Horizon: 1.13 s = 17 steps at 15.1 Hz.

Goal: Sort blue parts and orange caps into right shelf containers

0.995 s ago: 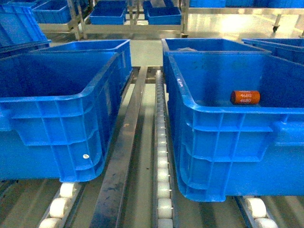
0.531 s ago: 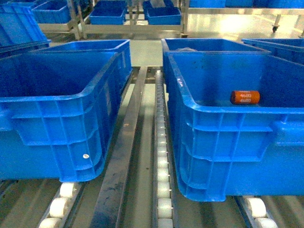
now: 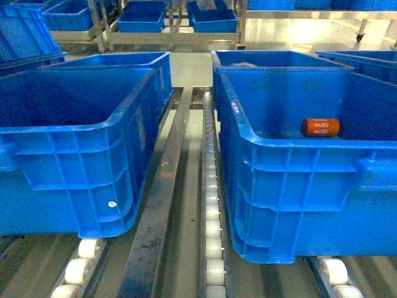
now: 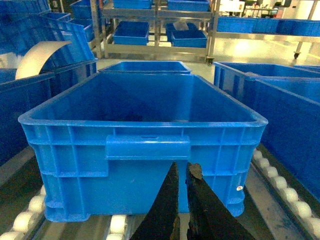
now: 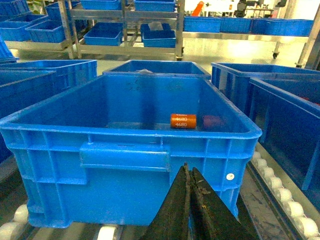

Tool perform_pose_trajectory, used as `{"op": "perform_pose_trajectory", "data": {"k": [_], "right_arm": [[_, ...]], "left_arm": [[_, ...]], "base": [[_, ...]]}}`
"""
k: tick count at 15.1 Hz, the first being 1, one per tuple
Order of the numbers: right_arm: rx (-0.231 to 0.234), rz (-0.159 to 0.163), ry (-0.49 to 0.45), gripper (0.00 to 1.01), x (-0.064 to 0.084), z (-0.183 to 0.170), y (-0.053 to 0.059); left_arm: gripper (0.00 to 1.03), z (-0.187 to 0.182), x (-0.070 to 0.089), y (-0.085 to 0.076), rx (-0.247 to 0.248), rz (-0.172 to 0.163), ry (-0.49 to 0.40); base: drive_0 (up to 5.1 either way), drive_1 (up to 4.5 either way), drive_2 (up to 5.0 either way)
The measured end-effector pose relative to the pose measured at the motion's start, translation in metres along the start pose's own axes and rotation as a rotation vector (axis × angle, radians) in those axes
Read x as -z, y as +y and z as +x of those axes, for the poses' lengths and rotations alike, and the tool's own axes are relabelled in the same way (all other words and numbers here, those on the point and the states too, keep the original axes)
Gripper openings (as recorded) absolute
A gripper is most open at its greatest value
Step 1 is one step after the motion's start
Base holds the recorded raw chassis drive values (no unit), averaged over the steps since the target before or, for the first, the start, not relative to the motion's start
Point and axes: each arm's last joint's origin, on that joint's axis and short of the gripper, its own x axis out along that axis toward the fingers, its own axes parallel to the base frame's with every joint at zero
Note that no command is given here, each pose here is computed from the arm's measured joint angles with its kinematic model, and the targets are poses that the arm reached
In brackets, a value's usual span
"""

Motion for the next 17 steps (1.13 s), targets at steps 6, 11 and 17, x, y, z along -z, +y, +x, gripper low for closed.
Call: {"op": "perform_pose_trajectory", "data": {"k": [6,11,17], "right_arm": [[0.0,0.0,0.0,0.05,0.0,0.0,0.0],[0.0,0.0,0.0,0.7,0.0,0.0,0.0],[0.0,0.0,0.0,0.98,0.0,0.0,0.0]], "left_arm": [[0.12,0.0,0.0,0.0,0.0,0.0,0.0],[0.73,0.0,0.0,0.0,0.0,0.0,0.0],[0.98,0.0,0.0,0.0,0.0,0.003,0.0]], "base": [[0.0,0.0,0.0],[0.0,0.0,0.0],[0.0,0.0,0.0]]}}
